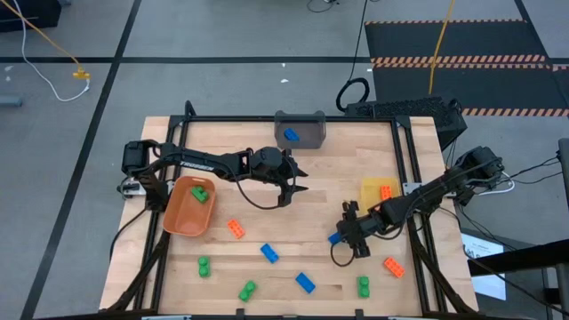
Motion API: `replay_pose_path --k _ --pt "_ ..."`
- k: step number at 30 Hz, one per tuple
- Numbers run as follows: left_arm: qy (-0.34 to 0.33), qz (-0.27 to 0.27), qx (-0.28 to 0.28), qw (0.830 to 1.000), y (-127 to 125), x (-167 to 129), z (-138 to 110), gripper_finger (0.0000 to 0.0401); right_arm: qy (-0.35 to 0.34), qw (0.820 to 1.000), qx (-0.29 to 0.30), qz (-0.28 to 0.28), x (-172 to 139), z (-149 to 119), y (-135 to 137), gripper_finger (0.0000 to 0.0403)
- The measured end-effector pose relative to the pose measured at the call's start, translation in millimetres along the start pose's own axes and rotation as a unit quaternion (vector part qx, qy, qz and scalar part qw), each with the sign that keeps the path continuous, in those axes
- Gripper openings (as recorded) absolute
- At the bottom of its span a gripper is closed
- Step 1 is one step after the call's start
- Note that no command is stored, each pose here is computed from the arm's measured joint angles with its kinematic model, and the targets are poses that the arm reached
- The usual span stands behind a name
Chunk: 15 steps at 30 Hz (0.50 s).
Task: Sort & place blocks by color
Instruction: Put the blue game piece into the black bin
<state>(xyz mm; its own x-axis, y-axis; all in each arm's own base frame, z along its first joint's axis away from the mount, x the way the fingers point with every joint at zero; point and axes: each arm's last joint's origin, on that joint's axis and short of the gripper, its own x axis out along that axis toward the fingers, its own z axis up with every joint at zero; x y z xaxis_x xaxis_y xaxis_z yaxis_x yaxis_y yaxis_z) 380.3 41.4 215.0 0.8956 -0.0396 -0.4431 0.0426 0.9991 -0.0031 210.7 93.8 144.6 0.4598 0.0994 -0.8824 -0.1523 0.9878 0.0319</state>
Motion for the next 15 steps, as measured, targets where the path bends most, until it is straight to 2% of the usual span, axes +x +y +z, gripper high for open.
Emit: replay_pose_path --k 15 --pt "0.000 0.000 0.000 1.000 0 0 0 0.0209 0.024 1.000 -0.007 -0.008 25 -7 -2 0.0218"
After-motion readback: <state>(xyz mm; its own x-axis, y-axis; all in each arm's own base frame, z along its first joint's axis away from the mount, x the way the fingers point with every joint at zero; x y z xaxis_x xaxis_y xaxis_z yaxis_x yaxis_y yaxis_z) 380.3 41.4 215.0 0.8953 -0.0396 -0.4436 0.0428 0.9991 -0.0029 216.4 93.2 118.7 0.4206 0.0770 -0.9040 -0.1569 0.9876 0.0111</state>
